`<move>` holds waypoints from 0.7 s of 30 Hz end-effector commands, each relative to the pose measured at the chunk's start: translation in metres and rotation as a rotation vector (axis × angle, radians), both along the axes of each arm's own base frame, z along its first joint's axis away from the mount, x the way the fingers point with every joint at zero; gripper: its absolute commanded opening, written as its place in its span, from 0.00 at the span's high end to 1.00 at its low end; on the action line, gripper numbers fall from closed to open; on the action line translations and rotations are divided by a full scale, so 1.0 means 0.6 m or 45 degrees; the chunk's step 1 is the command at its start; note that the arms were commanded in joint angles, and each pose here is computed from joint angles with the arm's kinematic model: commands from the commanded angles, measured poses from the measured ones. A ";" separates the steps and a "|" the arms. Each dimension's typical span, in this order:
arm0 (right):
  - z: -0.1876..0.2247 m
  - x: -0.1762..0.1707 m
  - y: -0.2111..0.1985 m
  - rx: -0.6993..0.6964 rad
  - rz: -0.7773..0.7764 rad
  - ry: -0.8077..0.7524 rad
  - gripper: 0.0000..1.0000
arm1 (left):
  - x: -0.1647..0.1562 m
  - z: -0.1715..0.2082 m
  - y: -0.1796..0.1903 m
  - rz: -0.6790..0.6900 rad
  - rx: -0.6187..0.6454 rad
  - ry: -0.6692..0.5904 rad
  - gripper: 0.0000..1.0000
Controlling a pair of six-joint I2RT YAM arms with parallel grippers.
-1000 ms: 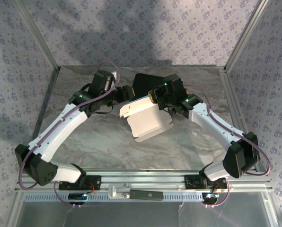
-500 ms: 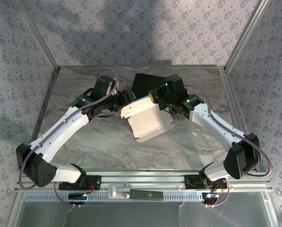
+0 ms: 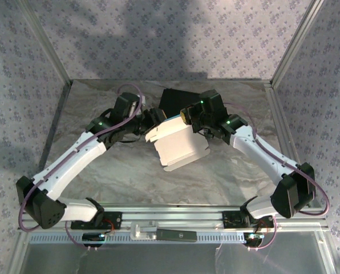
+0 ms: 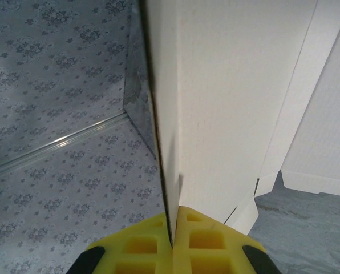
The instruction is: Fold the paper box
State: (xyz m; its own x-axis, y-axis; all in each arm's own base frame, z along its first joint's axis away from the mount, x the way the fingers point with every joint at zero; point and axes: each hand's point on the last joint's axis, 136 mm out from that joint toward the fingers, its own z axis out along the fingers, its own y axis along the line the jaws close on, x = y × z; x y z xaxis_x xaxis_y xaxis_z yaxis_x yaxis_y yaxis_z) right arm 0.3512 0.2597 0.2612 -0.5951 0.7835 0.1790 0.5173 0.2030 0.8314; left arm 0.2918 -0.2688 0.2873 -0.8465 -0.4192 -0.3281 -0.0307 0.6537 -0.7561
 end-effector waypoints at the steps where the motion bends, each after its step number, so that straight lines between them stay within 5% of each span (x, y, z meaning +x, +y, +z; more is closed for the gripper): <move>1: 0.012 -0.004 -0.011 0.013 -0.040 -0.013 1.00 | -0.009 0.032 -0.006 -0.002 -0.057 -0.041 0.48; 21: 0.010 -0.002 -0.005 0.022 -0.042 -0.015 1.00 | -0.020 0.008 -0.001 0.095 -0.139 -0.003 0.49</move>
